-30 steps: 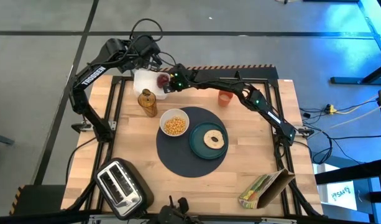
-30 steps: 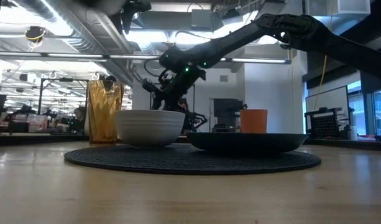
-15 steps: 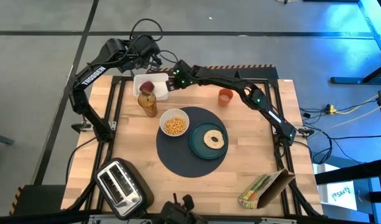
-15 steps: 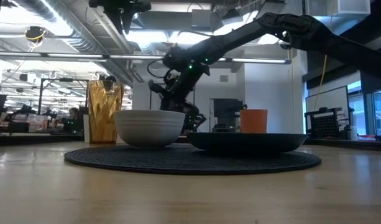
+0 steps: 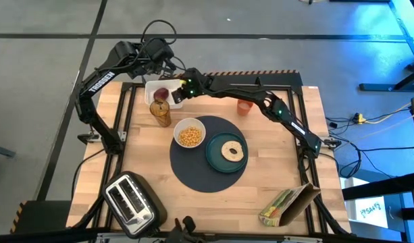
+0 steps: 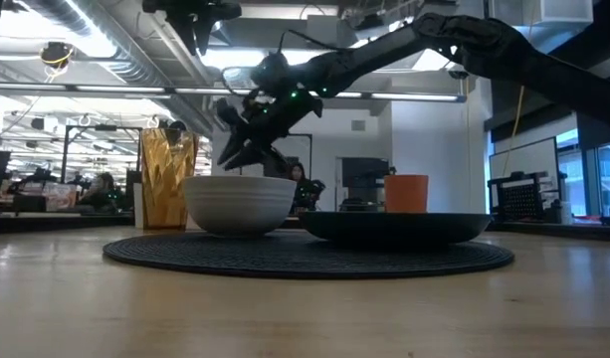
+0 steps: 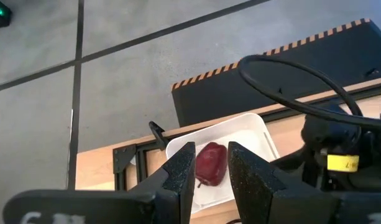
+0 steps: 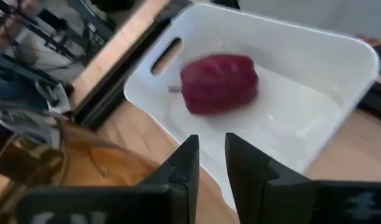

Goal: Arrange a breakfast setting
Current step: Put the red apple on the green plate

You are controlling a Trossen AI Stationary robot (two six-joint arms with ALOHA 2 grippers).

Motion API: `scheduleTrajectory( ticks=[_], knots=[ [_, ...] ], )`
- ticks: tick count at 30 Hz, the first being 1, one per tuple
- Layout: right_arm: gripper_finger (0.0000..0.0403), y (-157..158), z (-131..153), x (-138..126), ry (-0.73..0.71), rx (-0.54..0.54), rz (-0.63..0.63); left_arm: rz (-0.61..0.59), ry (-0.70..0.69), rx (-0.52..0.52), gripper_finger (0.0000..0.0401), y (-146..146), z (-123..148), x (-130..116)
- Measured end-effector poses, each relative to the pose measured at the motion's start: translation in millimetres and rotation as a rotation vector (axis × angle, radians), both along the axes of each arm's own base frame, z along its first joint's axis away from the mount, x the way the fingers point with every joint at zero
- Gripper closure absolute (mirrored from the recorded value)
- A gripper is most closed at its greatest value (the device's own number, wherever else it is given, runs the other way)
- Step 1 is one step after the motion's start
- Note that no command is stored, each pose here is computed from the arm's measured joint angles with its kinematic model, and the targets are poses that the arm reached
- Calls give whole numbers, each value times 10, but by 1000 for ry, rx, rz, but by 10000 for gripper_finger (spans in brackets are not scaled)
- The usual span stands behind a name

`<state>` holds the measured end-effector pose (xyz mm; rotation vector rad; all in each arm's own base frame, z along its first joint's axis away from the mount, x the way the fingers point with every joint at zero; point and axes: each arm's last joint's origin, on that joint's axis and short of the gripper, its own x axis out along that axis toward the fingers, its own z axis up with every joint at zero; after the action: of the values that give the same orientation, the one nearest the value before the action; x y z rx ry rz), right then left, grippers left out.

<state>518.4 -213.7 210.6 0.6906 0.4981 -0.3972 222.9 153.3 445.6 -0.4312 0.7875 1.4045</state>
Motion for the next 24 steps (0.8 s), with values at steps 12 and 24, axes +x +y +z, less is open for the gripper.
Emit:
scheduleTrajectory(
  ticks=[12,24],
  knots=[
    [334,23,-189,-85,196,-12,-95,2,-16,-7,313,-15,-2,11],
    [334,-12,-188,-235,335,-7,-134,1,-21,-11,313,-19,-2,13]
  ],
)
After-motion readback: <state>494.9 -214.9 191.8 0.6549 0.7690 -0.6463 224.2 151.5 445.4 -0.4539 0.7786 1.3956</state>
